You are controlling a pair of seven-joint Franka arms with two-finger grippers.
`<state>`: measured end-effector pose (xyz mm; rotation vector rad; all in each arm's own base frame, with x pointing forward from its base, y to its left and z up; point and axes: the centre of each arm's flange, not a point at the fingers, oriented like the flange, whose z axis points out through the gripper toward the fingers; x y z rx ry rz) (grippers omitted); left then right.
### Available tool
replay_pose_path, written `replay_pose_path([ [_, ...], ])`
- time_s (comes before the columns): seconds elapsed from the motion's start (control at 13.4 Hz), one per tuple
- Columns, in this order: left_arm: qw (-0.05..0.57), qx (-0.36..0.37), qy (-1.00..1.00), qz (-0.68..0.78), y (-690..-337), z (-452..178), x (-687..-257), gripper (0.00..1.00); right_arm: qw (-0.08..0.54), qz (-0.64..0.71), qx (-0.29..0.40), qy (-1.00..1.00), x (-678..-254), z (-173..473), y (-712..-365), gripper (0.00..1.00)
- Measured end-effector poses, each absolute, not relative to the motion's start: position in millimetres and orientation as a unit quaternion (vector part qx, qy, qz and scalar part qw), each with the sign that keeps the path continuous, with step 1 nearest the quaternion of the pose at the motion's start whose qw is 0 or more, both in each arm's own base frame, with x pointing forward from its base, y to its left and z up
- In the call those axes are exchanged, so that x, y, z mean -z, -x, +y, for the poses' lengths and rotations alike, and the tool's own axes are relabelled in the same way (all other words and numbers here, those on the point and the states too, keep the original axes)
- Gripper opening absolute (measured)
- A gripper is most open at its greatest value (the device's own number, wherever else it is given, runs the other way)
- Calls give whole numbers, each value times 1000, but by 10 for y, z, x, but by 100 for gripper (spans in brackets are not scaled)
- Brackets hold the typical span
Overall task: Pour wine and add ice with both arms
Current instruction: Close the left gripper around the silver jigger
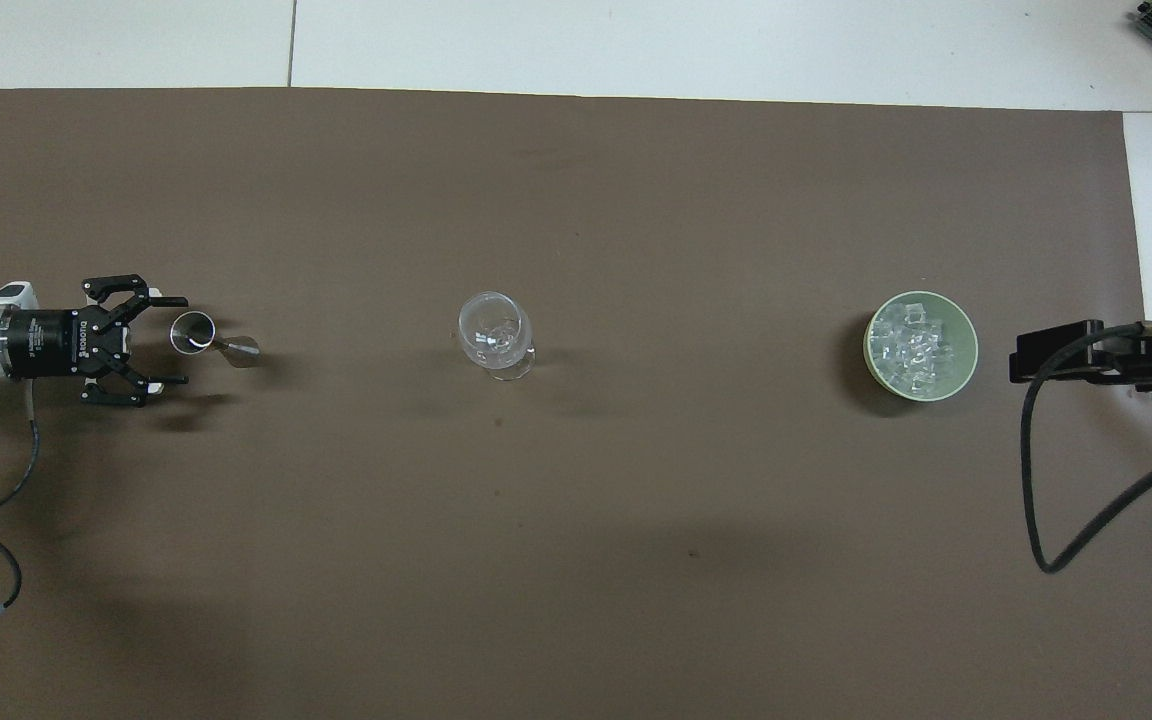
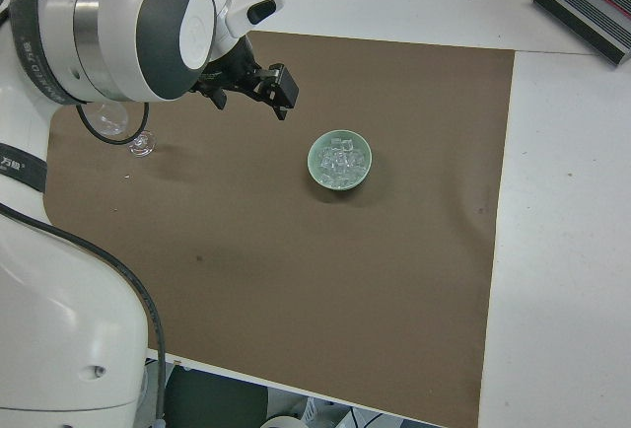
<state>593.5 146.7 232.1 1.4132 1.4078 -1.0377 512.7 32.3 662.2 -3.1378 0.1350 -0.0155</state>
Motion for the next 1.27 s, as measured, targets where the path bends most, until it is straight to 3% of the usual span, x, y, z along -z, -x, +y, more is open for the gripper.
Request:
replay_pose_path([
  [1.12,440,434,-551,561,-5990,1236,-2092,100,0,43,5,999,-6622,323,-5127,100],
  [1.27,440,434,-552,560,-5993,1226,-2094,95,0,43,5,999,-6622,323,-5127,100],
])
